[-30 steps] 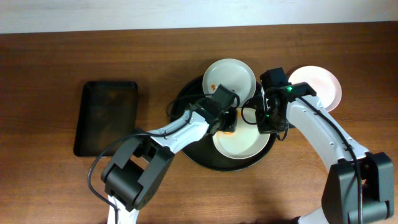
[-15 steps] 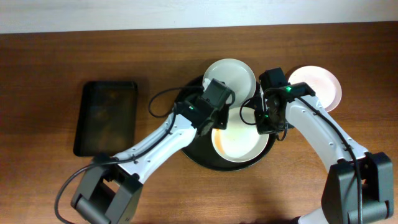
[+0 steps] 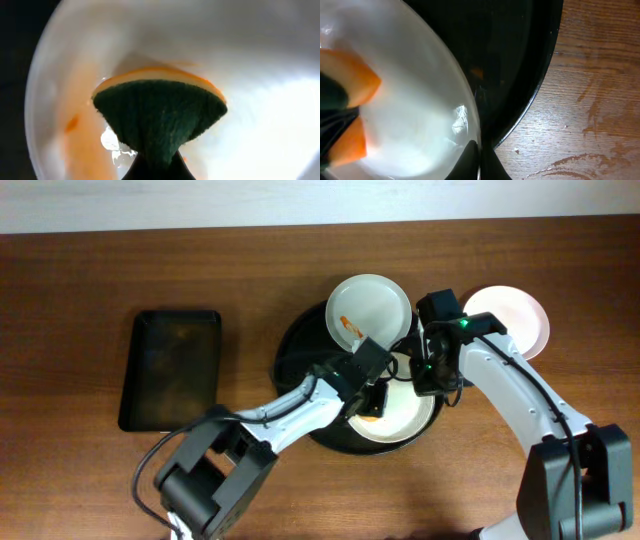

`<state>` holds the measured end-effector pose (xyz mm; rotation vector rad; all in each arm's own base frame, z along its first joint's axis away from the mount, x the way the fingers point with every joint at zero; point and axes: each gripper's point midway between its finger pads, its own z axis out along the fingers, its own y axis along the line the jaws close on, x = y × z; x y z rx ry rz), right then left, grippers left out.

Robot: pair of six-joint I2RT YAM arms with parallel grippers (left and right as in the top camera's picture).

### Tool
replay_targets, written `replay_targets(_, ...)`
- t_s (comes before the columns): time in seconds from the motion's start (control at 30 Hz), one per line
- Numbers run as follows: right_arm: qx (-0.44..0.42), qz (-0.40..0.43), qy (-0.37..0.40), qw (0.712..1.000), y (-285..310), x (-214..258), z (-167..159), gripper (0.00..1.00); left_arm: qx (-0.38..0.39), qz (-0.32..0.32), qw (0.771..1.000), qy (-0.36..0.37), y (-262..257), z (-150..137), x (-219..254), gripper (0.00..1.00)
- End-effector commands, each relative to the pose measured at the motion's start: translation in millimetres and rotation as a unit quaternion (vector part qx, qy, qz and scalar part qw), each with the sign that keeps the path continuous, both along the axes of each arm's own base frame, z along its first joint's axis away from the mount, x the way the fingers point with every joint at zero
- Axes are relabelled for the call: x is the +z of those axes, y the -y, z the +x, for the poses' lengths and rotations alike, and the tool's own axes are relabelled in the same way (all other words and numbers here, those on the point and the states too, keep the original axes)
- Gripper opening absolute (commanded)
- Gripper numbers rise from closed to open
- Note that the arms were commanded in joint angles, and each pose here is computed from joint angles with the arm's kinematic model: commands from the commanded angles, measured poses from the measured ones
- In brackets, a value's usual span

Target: Clean dirty plates on tray and stack at the side

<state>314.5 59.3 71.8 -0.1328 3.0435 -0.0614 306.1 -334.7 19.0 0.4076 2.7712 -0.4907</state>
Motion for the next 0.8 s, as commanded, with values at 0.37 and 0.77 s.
replay_targets(0.37,0.011,0.011,0.017,1.0,-6,13,5,0.04,0.027,0.092,0.994,0.06,-36,30,-27,0.0)
replay_targets(0.77,0.023,0.117,-0.005,0.993,-41,-29,-11,0.04,0.036,0.095,0.99,0.093,-41,46,-11,0.0)
